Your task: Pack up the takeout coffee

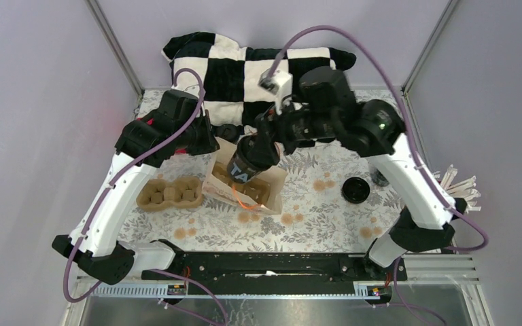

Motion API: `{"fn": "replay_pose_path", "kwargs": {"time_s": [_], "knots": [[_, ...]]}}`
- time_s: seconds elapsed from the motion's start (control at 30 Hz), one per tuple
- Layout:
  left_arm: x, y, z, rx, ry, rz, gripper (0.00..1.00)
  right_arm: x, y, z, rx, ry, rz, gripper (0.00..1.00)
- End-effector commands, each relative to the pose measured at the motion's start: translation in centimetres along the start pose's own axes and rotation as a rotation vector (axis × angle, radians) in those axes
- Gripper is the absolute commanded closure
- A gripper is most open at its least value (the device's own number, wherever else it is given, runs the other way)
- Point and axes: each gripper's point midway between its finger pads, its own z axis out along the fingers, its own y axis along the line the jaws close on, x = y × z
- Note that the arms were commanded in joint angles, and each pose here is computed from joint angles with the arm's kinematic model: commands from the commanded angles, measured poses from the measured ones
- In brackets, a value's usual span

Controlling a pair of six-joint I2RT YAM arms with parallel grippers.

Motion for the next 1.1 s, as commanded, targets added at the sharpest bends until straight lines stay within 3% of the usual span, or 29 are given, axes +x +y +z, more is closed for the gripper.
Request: {"fn": "replay_pose_path", "kwargs": {"time_s": [0.0,0.13,0.37,1.07], "knots": [[-0.2,-0.2,-1.4,0.002,-0.012,-0.030,1.00,1.5,-0.7,0.5,0.132,0.073,-0.169,0.45],[0.6,0.5,-1.5,-0.031,0.021,-0.024,1.00,3.8,-1.5,1.9,0.207,0.161,-0.287,0.46],[0.5,-0.8,-1.3,0.060,0.009,0.011,1.00,7.4,-3.3,3.9,0.269,0.277,-0.465,0.48],[0.1,-3.6,-1.9,0.303,-0.148,0.096,1.00,14.1,-4.6,8.4,0.246,0.338,-0.678,0.47]]}}
